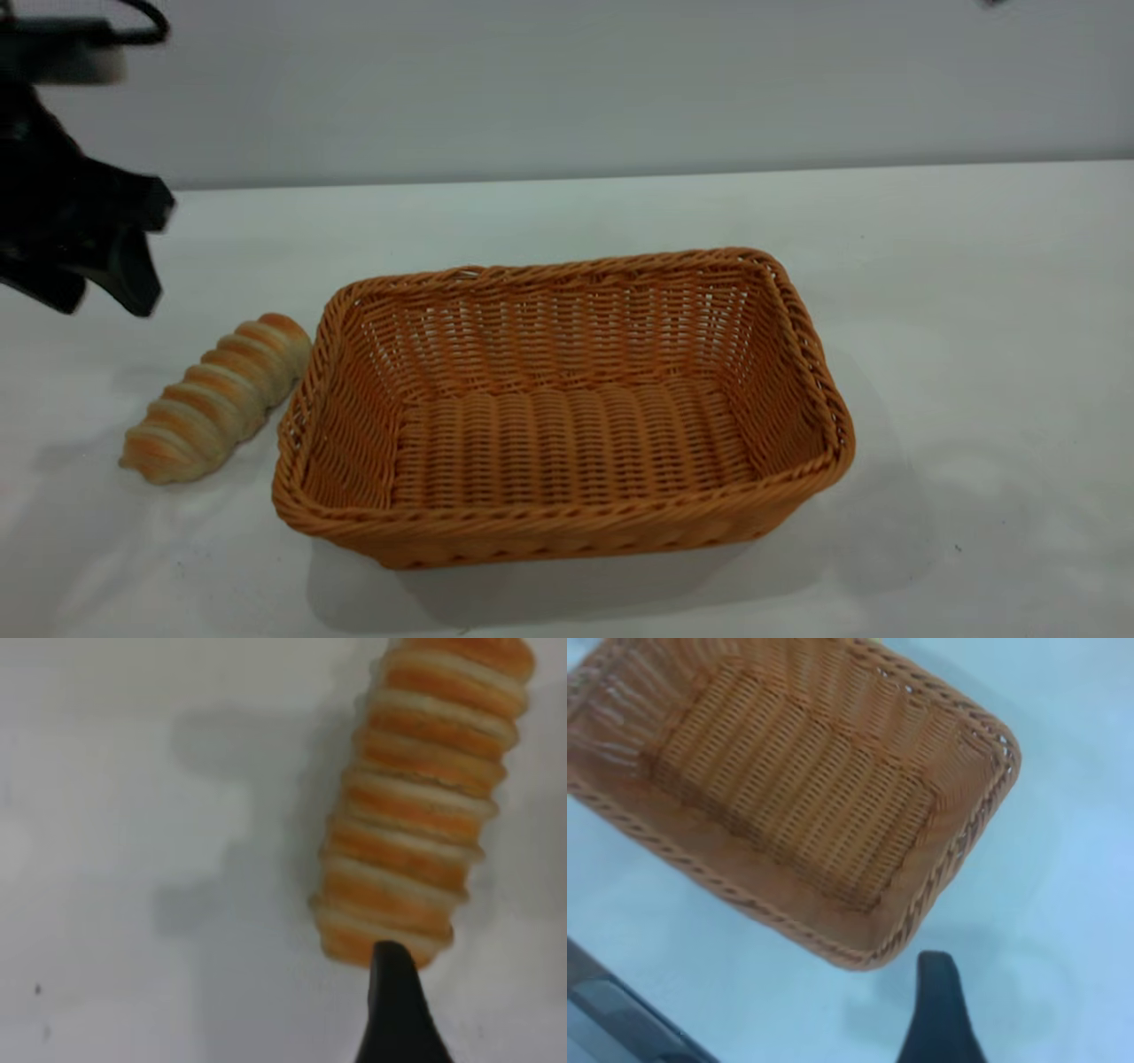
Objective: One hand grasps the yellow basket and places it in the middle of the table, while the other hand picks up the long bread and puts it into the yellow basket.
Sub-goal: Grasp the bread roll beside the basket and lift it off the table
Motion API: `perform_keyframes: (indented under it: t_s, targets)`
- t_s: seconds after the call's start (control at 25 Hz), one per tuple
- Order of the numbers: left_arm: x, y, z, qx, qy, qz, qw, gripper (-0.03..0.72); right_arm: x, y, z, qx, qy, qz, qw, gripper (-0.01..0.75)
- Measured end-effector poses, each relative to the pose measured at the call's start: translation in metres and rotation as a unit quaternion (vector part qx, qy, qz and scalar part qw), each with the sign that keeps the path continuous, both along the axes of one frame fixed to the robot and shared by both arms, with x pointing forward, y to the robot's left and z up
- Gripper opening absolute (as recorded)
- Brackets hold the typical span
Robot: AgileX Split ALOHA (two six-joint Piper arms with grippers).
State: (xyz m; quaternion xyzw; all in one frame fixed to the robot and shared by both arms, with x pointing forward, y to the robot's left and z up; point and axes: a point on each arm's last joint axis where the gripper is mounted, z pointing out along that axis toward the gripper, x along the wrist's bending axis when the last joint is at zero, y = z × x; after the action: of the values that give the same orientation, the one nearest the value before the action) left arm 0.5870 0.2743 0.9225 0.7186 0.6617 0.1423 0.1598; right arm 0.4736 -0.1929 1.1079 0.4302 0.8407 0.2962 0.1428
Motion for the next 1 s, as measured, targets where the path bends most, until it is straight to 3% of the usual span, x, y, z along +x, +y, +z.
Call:
perform_keyframes:
  t_s: [0.32,0.76,0.88,1.0]
  targets:
    - [0.03,-0.002,-0.049,0.005,0.045,-0.005,0.999,0.525,-0.052,-0.019,0.025,0.019,-0.051,0.004,0.999,0.544]
    - [0.043,-0.021,-0.096,0.012,0.077,-0.031,0.996,0.511,-0.074,-0.027,0.019,0.024,-0.055,0.001,0.998,0.544]
    - [0.043,-0.021,-0.098,0.014,0.079,-0.034,0.996,0.42,-0.075,-0.028,0.02,0.024,-0.056,0.002,0.998,0.544]
    - [0.043,-0.02,-0.097,0.028,0.079,-0.049,0.995,0.206,-0.076,-0.028,0.02,0.025,-0.057,0.001,0.998,0.544]
